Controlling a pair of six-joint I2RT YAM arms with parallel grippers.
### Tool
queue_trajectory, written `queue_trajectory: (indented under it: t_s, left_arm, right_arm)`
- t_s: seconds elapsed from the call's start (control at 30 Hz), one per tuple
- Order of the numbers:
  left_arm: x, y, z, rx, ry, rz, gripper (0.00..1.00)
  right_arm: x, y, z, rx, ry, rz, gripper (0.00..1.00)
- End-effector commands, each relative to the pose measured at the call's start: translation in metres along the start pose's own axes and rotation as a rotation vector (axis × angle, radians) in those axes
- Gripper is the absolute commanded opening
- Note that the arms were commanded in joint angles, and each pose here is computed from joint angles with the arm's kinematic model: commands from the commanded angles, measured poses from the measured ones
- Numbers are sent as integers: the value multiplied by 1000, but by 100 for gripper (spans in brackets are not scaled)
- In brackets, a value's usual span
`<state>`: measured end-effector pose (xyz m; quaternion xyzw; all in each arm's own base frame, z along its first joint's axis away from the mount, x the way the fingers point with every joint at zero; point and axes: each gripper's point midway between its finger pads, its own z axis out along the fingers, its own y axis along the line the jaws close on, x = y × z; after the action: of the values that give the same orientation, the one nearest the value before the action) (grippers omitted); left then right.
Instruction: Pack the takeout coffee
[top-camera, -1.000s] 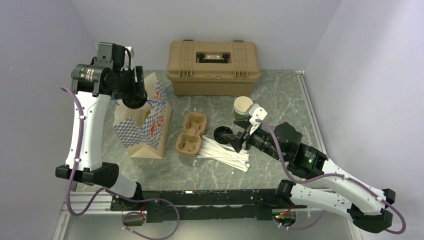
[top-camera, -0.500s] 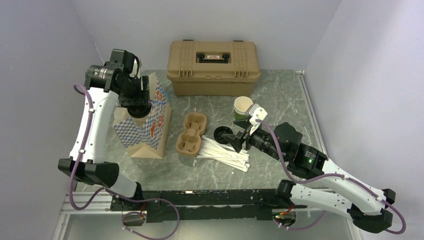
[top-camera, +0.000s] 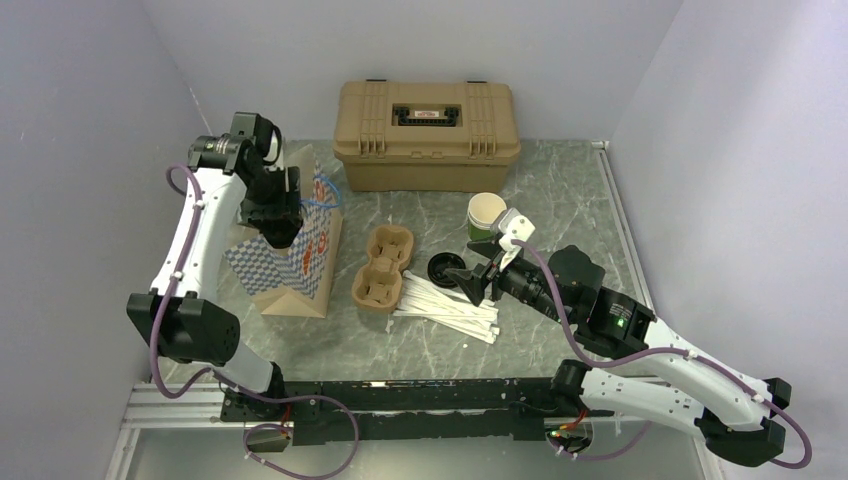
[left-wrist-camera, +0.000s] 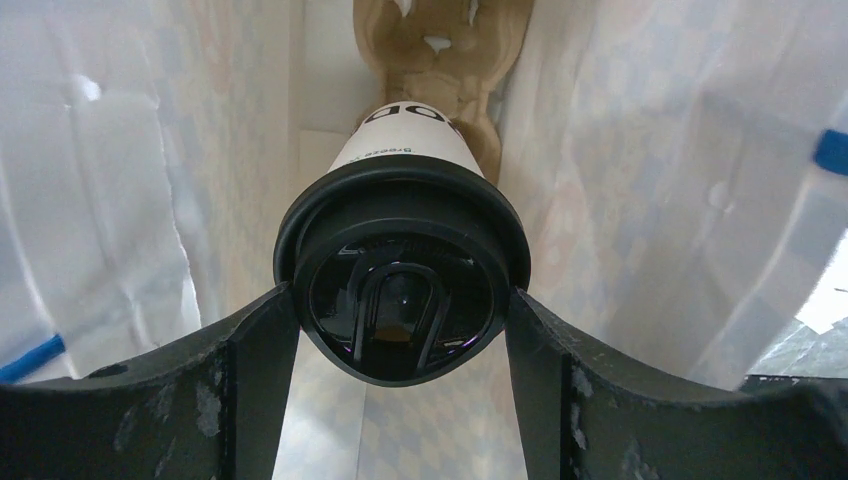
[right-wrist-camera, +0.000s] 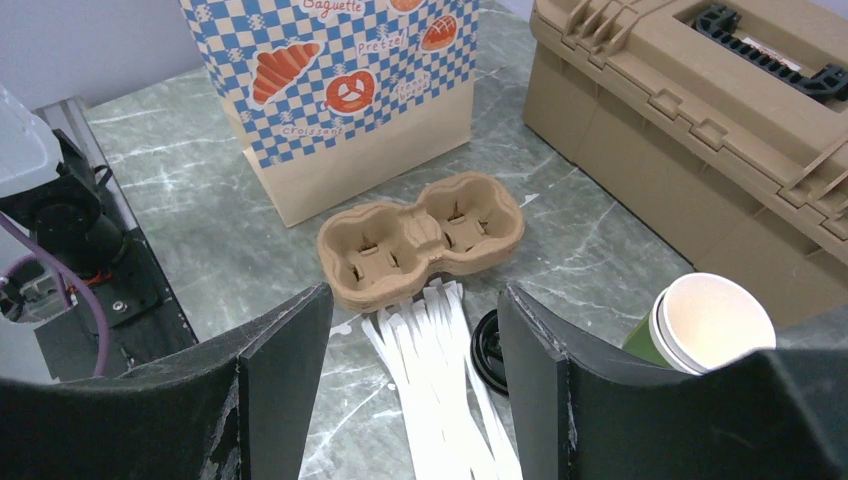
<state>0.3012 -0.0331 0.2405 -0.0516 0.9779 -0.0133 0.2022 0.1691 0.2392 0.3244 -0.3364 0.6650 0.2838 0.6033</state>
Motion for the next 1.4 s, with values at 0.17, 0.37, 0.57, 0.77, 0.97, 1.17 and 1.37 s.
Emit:
queue_trajectory:
  t_s: [0.17,0.37,0.57,0.77,0.97,1.17,1.37]
  left_arm:
    - [13,-3,18,36,8,0,0]
    - [27,-2,32,34,43,-10,0]
    - [35,-3,48,37,78,-10,0]
    - [42,-2,64,29,117,-16,0]
    - [53,1,84,6,158,-12,0]
    - [62,-1,98,1,192,-6,0]
    - [68,6,108,-51,215,5,0]
  right_arm:
    - [-5,1,3,0,-25,17,65]
    - [-4,2,4,-2,-21,16,65]
    - [-2,1,6,0,-18,16,65]
    - [0,1,6,2,-13,15,65]
    - [0,1,6,4,-10,15,65]
    - [2,0,6,7,-6,14,65]
    - [2,0,7,6,-4,14,65]
